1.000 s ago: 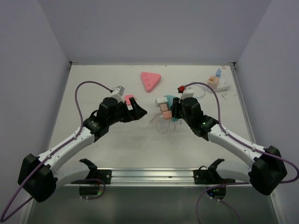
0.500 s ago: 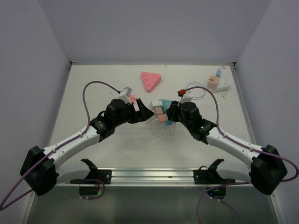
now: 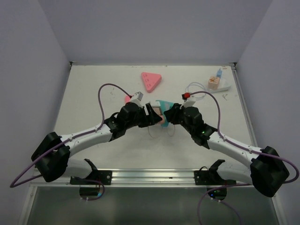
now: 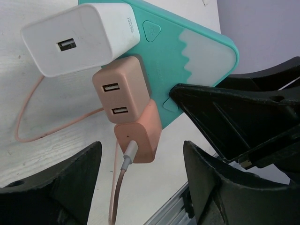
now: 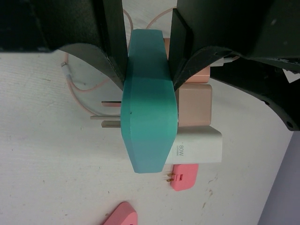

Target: Pull the plug off the socket

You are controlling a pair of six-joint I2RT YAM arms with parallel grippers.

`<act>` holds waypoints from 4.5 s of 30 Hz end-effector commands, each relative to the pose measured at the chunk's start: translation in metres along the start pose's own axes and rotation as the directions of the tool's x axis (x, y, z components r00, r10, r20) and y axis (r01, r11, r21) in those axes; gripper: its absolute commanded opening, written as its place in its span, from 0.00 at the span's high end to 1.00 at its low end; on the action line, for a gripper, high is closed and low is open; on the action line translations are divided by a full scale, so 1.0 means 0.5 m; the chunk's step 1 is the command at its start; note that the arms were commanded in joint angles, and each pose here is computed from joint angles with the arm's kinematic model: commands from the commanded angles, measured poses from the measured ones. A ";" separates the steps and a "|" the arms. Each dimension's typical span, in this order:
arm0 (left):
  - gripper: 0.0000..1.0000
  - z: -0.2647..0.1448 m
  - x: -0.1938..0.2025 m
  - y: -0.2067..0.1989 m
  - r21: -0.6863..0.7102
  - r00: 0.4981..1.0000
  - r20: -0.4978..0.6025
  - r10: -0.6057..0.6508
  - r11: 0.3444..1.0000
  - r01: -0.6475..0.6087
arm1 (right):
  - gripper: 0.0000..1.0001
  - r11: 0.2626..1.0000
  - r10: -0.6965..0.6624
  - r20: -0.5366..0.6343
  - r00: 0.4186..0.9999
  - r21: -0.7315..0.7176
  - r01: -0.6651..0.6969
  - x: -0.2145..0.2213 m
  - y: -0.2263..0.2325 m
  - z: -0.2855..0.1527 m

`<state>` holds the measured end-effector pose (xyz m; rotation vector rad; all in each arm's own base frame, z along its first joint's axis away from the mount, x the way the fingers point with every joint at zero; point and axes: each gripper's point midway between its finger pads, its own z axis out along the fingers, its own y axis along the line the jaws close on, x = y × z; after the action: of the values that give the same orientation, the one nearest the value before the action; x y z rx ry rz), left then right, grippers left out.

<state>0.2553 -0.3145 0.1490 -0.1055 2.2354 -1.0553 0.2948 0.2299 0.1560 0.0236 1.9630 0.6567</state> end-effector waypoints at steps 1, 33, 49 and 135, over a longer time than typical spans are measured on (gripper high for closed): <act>0.28 0.014 -0.040 -0.054 0.072 0.995 0.080 -0.052 0.996 0.046 | 1.00 0.985 0.108 0.174 0.979 -0.151 -0.082 -0.103 0.075 -0.014; 0.90 0.035 0.006 -0.022 0.021 0.982 0.113 -0.150 0.989 0.148 | 1.00 0.987 0.126 0.198 0.972 -0.123 -0.103 -0.090 0.052 -0.016; 1.00 -0.055 -0.026 -0.041 0.091 0.953 0.179 -0.244 0.969 0.231 | 1.00 0.951 -0.077 0.292 0.953 0.310 -0.018 -0.079 -0.139 -0.046; 0.24 0.040 -0.078 -0.081 0.134 0.934 0.210 -0.290 0.955 0.266 | 1.00 0.981 0.065 0.224 0.972 -0.192 -0.021 -0.122 0.076 -0.062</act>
<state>0.2703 -0.3306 0.1503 -0.4403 2.1337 -1.1665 0.2789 0.2150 0.1698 -0.0112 1.8716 0.6930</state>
